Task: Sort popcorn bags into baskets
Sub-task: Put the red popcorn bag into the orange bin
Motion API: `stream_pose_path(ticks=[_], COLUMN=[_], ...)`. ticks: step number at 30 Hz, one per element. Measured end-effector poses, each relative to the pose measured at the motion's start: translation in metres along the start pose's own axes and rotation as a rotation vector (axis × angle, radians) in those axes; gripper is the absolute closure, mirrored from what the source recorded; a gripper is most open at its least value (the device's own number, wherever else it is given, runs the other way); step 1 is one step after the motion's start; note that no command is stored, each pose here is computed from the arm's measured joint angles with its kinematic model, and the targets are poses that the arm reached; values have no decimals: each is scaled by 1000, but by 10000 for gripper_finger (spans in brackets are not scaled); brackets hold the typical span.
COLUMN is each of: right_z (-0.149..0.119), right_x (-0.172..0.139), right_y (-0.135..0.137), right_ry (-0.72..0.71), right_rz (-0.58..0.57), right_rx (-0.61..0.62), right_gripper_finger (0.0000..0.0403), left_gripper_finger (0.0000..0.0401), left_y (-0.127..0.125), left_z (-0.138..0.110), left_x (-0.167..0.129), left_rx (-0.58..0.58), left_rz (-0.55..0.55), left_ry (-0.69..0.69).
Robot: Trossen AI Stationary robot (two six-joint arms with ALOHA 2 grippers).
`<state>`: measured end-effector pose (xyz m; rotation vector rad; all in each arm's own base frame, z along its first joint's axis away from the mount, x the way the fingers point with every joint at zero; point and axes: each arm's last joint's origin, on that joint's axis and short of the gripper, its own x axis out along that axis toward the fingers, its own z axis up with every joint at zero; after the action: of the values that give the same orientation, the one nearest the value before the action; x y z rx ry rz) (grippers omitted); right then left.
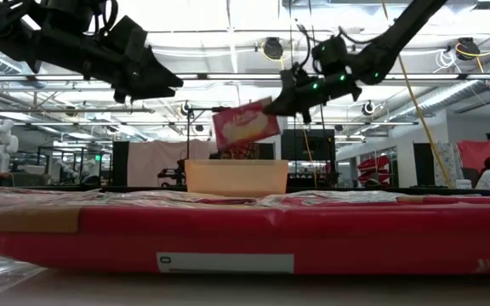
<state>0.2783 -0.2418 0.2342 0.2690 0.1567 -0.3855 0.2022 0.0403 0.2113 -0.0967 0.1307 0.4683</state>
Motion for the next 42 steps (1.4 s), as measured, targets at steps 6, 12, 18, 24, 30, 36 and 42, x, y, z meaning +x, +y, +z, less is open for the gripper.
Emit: stream_pose_path(ticks=[6,12,18,24,30,36,42], right_z=[-29,-44,-49,-50,-51,-53,-52], right_x=[22,30,31,31,33,33,32], right_y=[-4,-9,-8,-6,-2,-4,-3], right_ry=[43,82,101,115,116,126,126], right_rz=[14,-36,-69,-77,-104,-238,-227], right_rx=[65,92,74,71,57,-41,-75], right_gripper_finger=[395,394,389,358,311,272,260], left_gripper_finger=[184,185,185,185,185,185,185], left_y=[0,0,0,0,-1,-1,-2], left_z=[0,0,0,1,3,6,8], left_x=[0,0,0,0,0,0,0], left_rx=[15,28,47,43,22,10,-14], left_rz=[-1,0,-1,-2,-21,-30,-57], left_ry=[-5,2,-1,-10,-26,-58,-76])
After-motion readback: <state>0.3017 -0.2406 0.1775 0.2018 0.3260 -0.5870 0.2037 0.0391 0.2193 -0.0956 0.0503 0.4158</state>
